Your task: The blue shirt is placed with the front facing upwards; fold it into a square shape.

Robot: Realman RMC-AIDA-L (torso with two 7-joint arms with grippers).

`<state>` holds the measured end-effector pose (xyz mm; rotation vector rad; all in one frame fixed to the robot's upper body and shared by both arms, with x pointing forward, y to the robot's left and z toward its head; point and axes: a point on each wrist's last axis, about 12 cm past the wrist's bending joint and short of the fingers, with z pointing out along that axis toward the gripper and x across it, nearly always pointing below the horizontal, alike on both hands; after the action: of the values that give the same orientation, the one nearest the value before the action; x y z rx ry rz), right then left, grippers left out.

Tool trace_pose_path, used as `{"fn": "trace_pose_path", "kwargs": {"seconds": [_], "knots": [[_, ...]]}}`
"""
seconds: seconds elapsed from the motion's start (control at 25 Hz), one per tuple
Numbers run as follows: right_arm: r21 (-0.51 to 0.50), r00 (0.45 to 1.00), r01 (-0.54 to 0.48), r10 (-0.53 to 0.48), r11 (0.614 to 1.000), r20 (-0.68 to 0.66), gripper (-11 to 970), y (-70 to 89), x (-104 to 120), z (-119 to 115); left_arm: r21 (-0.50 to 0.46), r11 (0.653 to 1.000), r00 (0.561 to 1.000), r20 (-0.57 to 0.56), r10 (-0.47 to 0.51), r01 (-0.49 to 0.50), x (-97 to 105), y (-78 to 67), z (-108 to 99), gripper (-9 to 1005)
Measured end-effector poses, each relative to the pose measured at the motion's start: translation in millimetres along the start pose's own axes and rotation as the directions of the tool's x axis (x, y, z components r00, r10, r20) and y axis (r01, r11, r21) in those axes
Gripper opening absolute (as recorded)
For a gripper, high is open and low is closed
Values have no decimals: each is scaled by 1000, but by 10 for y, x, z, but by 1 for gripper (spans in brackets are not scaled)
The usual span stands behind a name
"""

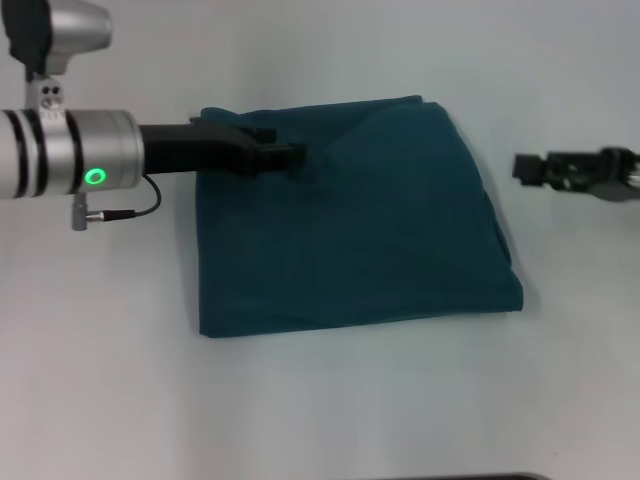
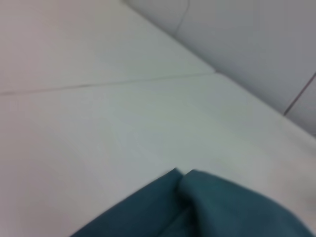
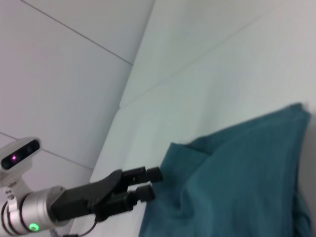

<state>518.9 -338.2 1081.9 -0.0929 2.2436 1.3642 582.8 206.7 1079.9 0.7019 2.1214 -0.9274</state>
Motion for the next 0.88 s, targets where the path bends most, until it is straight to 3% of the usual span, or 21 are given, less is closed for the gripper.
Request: {"fn": "trace_pose_path", "kwargs": {"seconds": [0.28,0.72,0.88], "knots": [[-3,998,65,-65,998,-5,466,93,-189,433,-25,999,998,52,-33,35,42,70,-176,536],[79,985,161,-155,984,-82,67,63,-138,963,-37,998,997,60,-55,57,95,99,-213,536],[134,983,170,-159,976,-88,34,5,-116,1009,-39,997,997,57,-60,62,124,103,-221,535]]}}
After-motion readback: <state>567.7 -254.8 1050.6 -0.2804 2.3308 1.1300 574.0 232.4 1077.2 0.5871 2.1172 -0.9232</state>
